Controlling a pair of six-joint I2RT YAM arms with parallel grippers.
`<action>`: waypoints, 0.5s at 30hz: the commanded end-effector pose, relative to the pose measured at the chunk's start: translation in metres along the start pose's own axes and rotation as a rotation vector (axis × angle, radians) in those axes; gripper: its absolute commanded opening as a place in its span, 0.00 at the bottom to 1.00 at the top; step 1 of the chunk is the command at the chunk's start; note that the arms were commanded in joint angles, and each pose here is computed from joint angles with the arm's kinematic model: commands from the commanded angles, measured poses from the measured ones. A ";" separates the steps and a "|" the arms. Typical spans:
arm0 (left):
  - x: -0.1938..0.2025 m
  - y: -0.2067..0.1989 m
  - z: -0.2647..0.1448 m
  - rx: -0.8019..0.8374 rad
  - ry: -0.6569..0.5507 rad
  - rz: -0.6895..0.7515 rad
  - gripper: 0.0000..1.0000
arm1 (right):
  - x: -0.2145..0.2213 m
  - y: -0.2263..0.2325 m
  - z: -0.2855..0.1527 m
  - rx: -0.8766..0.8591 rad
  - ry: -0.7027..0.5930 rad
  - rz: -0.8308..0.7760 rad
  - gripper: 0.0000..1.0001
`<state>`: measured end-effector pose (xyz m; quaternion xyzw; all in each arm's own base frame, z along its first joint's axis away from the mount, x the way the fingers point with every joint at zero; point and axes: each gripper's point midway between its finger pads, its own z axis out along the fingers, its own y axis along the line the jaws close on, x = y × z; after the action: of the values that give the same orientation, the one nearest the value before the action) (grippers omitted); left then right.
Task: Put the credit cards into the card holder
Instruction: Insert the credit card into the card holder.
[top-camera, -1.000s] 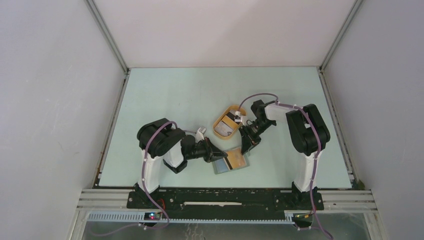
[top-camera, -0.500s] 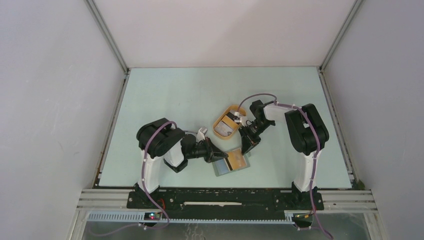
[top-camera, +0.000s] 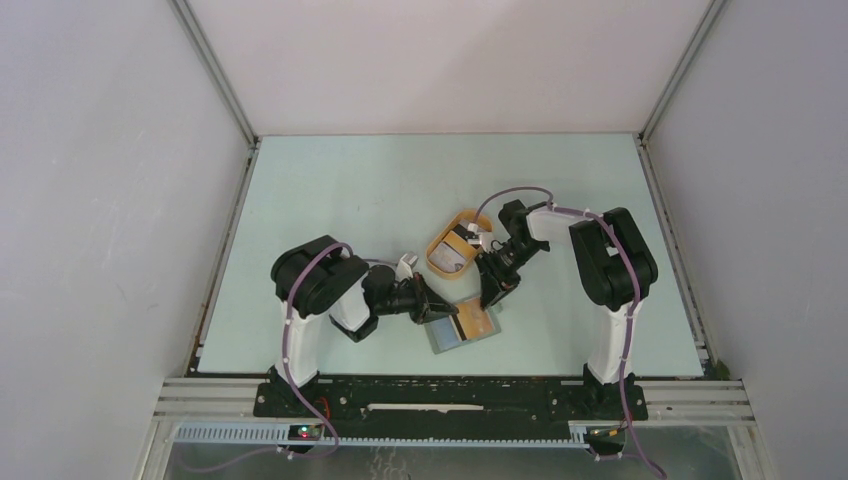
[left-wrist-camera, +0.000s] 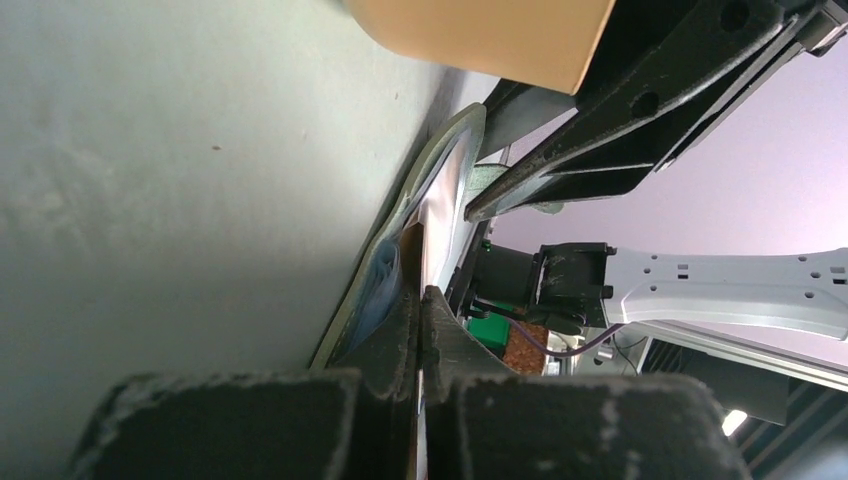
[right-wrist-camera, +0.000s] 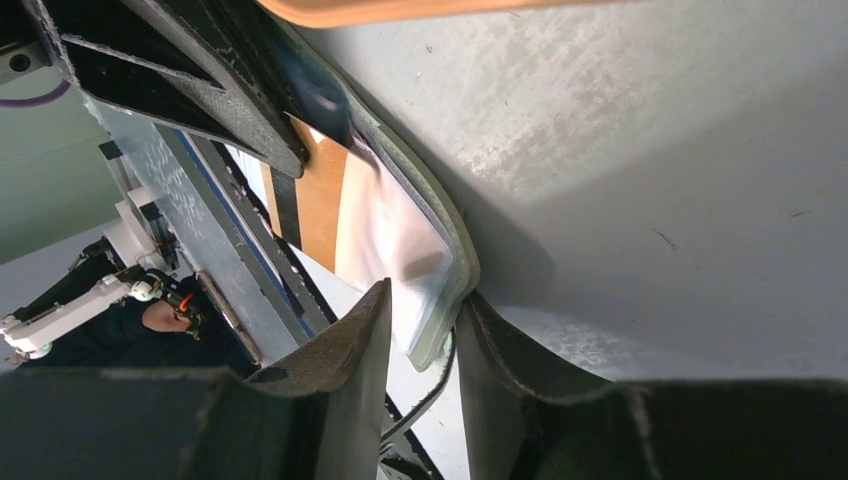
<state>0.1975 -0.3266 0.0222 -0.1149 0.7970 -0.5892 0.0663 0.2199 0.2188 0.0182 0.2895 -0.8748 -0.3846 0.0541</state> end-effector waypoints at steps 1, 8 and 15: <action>0.008 0.025 -0.003 -0.108 0.009 -0.071 0.01 | -0.017 0.009 -0.014 0.022 -0.060 -0.076 0.42; 0.007 0.028 -0.003 -0.123 0.007 -0.080 0.03 | -0.026 0.003 -0.042 0.142 -0.131 -0.158 0.59; 0.007 0.029 -0.002 -0.129 0.010 -0.081 0.09 | -0.025 0.029 -0.060 0.142 -0.204 -0.323 0.49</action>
<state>0.1977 -0.3267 0.0206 -0.1157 0.8003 -0.5844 0.0682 0.2492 0.2040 0.0584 0.3368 -0.8756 -0.3404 -0.0639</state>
